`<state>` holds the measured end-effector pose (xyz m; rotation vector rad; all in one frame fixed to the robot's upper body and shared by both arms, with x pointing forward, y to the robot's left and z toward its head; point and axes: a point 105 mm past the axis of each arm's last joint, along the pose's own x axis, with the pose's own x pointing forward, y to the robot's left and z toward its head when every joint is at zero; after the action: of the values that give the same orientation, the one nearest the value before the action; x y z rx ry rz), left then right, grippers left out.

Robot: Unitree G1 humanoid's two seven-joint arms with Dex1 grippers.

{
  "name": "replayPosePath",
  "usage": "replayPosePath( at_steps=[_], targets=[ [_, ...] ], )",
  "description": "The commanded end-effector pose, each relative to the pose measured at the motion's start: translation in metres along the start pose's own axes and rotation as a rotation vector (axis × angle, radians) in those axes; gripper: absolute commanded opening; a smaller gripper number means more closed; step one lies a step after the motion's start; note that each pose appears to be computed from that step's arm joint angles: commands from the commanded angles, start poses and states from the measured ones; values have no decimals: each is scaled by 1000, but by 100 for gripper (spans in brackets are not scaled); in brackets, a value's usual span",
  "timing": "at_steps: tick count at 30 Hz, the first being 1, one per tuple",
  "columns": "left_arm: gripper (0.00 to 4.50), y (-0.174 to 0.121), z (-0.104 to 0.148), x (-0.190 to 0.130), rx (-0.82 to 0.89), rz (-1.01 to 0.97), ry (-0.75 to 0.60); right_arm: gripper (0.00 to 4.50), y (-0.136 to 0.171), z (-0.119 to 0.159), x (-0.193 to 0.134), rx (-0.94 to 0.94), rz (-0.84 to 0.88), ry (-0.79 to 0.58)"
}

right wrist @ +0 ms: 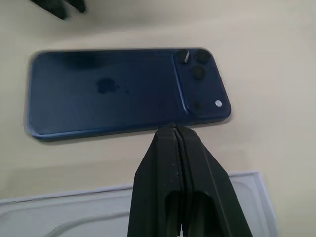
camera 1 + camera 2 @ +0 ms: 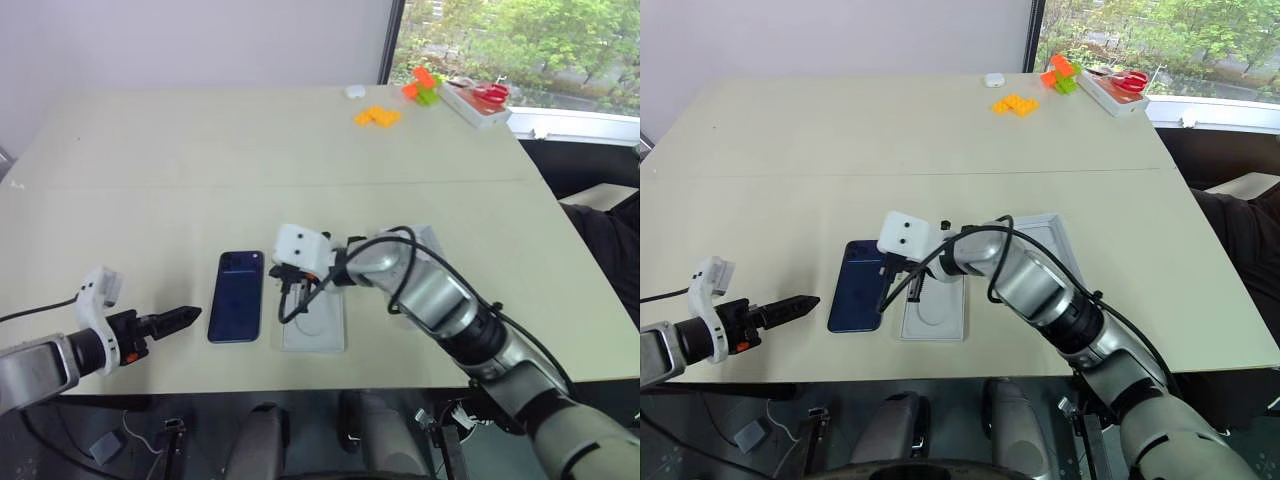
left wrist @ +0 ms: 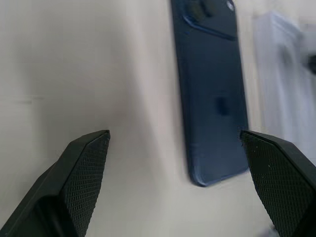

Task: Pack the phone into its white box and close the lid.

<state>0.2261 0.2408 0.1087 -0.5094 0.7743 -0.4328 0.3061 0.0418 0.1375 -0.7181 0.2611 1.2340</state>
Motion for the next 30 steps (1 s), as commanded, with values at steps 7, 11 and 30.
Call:
replayPosePath(
  at_steps=[7,11,30],
  targets=[
    [449,-10,-13,14,-76,-71,104,1,3,-8,19,-123,36,122],
    [449,-16,-19,19,-81,-96,122,1,6,-12,25,-160,61,157],
    [449,-44,-24,36,-142,-223,101,1,30,1,35,-138,179,91]
  ],
)
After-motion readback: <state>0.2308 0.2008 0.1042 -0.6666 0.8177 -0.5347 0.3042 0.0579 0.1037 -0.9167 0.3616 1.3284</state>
